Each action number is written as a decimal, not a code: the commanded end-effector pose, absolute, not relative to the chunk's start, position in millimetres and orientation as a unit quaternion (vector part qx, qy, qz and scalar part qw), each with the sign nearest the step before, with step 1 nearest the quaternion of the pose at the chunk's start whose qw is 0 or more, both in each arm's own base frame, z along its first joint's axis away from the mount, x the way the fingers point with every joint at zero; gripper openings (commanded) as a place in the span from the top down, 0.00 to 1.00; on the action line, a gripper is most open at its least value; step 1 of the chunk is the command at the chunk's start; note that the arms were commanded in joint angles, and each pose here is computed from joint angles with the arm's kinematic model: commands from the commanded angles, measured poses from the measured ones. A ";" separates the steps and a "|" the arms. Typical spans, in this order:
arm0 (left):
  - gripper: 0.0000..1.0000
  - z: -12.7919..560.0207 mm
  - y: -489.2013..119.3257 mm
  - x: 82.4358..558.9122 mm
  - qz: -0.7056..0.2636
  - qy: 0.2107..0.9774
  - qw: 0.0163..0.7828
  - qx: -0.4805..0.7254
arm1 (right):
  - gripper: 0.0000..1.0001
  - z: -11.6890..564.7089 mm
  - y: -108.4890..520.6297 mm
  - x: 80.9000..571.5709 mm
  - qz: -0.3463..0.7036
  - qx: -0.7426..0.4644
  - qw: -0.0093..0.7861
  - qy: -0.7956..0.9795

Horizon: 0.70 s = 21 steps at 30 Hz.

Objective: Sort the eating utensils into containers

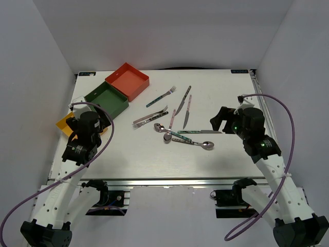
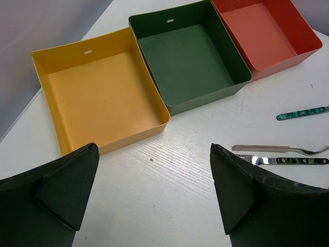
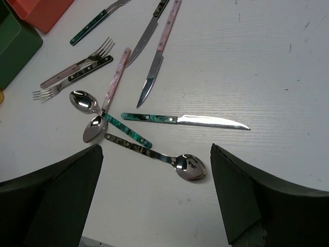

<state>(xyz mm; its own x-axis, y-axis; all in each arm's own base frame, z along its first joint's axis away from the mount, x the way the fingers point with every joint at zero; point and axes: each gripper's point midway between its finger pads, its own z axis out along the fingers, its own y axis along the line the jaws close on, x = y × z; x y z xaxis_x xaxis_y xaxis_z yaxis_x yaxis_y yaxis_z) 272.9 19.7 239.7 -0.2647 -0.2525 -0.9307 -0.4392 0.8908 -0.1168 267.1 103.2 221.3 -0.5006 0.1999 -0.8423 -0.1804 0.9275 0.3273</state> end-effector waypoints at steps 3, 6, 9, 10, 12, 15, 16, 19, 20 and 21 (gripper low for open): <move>0.02 245.2 23.6 270.7 0.086 0.784 0.571 -0.228 | 0.11 243.6 113.4 272.0 0.216 -0.014 0.517 0.828; 0.02 242.6 23.1 271.1 0.087 0.787 0.567 -0.226 | 0.11 246.7 136.7 266.3 0.273 -0.059 0.516 0.809; 0.02 242.1 23.3 271.7 0.089 0.788 0.566 -0.226 | 0.11 245.9 166.2 265.3 0.317 -0.112 0.502 0.797; 0.02 241.8 23.3 271.9 0.089 0.788 0.566 -0.226 | 0.11 235.2 175.0 271.1 0.312 -0.125 0.487 0.806; 0.02 241.3 23.1 272.5 0.089 0.789 0.565 -0.226 | 0.11 203.6 203.9 271.5 0.282 -0.189 0.451 0.825; 0.02 239.5 22.4 273.1 0.090 0.791 0.562 -0.224 | 0.11 180.7 223.8 274.5 0.196 -0.273 0.420 0.843; 0.02 239.1 22.4 273.3 0.090 0.791 0.562 -0.224 | 0.11 168.4 229.6 283.0 0.166 -0.292 0.401 0.852; 0.02 235.7 20.5 275.3 0.089 0.795 0.558 -0.220 | 0.16 129.5 231.0 283.0 0.098 -0.368 0.336 0.862; 0.02 235.1 19.7 275.7 0.087 0.797 0.557 -0.218 | 0.24 130.3 237.0 285.6 0.099 -0.382 0.328 0.859; 0.02 233.4 18.6 277.0 0.087 0.799 0.554 -0.216 | 0.28 109.2 238.5 282.1 0.093 -0.398 0.288 0.866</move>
<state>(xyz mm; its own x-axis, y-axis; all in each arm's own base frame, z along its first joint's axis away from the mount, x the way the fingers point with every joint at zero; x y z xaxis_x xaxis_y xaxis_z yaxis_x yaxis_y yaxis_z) 275.4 19.1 233.5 -0.2874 -0.2481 -0.9251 -0.4436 0.8905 -0.1010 273.3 251.5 118.0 -0.5718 -0.4848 -0.6619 -0.6871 0.7238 0.0635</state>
